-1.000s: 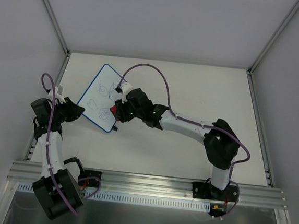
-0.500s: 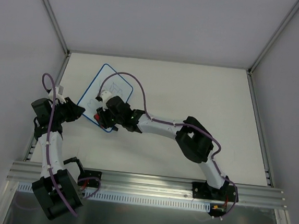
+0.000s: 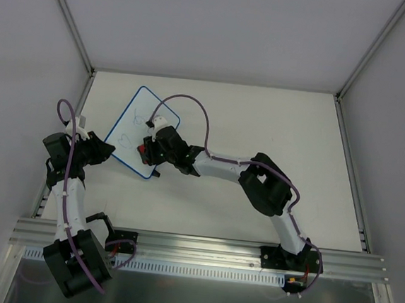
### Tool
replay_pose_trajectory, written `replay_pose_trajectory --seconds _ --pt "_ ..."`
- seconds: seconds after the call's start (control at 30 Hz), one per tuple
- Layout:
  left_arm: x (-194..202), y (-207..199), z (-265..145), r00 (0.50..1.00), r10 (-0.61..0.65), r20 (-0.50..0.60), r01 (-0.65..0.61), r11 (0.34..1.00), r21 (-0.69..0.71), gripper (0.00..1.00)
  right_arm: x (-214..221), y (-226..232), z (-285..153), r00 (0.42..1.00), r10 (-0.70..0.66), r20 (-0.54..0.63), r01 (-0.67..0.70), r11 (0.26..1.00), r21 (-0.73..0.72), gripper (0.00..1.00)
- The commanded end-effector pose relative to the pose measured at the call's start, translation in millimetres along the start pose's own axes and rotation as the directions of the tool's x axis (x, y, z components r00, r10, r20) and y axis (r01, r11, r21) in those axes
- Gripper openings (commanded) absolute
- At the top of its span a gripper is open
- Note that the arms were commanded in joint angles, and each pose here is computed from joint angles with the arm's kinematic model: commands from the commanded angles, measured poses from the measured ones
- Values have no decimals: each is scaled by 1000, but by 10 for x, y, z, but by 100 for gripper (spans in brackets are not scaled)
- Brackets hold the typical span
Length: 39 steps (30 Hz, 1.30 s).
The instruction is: Erase the whiteboard
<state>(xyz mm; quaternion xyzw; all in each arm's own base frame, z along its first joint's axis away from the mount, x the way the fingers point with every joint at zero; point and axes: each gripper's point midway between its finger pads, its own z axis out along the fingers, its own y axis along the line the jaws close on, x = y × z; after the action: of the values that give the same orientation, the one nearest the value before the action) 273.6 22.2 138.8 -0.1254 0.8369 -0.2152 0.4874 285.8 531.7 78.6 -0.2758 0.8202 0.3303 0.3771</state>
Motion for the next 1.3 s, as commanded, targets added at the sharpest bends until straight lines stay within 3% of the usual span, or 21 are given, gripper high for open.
replay_pose_trajectory --seconds 0.0,0.57,0.83,0.97,1.27 --pt "302 -44 -12 995 -11 -96 13 1000 15 0 334 -511 113 999 32 -39 -25 984 175 0" --pt "315 -107 1 994 8 -107 -4 999 34 0 308 -851 101 985 172 -11 -161 938 308 0" --pt "326 -129 12 993 20 -112 -16 999 38 0 -190 -161 152 999 -23 -31 25 997 71 0" --pt "337 -147 16 993 26 -117 -21 999 42 0 -222 132 195 995 -93 -36 93 996 4 0" --pt "339 -161 26 992 37 -120 -32 999 41 0 180 803 191 982 -173 -76 161 976 -144 0"
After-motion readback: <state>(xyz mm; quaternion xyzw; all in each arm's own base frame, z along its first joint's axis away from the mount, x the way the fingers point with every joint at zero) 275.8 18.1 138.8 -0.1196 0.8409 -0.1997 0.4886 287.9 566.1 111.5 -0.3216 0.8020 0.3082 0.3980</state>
